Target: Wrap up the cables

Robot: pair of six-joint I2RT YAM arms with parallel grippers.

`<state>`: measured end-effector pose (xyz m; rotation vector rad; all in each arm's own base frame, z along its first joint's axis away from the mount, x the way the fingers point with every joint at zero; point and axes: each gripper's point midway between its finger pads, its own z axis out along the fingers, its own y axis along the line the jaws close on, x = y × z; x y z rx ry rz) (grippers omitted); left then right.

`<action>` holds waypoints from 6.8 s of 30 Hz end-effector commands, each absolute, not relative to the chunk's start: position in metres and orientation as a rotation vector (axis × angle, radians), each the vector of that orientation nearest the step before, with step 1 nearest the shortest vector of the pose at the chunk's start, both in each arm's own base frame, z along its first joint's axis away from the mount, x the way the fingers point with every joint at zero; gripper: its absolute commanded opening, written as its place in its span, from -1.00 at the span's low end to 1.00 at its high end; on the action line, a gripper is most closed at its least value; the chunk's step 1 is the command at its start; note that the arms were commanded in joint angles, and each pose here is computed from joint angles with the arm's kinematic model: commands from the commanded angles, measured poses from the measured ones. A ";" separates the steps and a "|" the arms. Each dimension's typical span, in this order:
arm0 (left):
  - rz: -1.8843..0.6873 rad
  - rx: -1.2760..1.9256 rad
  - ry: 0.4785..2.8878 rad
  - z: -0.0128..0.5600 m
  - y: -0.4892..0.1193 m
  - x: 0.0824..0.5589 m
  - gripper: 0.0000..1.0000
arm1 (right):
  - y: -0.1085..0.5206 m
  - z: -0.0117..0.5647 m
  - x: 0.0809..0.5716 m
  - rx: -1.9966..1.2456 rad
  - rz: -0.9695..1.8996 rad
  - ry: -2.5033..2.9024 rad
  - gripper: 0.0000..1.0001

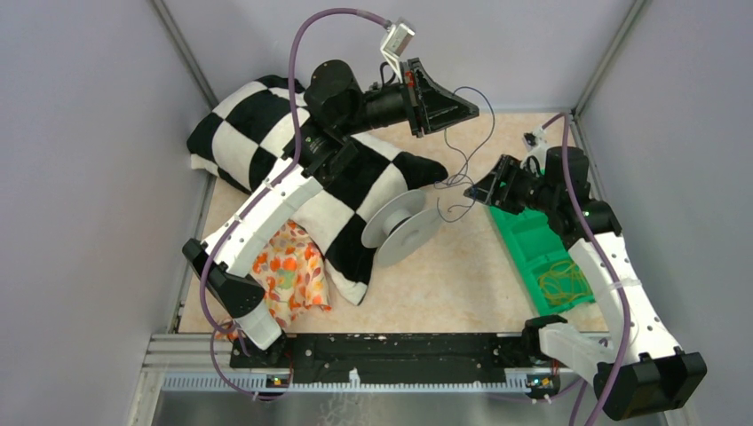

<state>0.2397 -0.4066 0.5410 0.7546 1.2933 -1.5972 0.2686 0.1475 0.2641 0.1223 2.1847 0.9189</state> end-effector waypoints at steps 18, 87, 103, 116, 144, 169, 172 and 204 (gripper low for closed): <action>-1.602 0.800 1.169 0.566 -0.395 0.221 -1.00 | 0.107 0.267 0.281 0.266 0.627 2.183 -1.00; -0.923 0.663 1.635 0.412 -0.374 0.333 0.86 | 0.133 0.260 0.300 0.453 0.791 2.171 -1.00; -0.872 0.792 1.839 0.360 -0.323 0.284 0.97 | 0.186 0.297 0.313 0.308 0.894 2.142 -1.00; -0.915 0.904 1.543 0.357 -0.367 0.259 0.78 | 0.188 0.303 0.311 0.330 0.916 2.132 -1.00; -0.913 0.866 1.610 0.306 -0.397 0.287 0.04 | 0.188 0.305 0.305 0.313 0.941 2.119 -1.00; -0.761 0.824 1.688 0.321 -0.340 0.268 -1.00 | 0.179 0.301 0.297 0.198 0.877 2.170 0.59; -0.755 0.830 1.710 0.325 -0.332 0.261 -1.00 | 0.170 0.305 0.293 0.147 0.819 2.160 0.69; -0.929 0.765 1.967 0.316 -0.319 0.251 -1.00 | 0.221 0.266 0.297 -0.246 0.891 1.854 0.52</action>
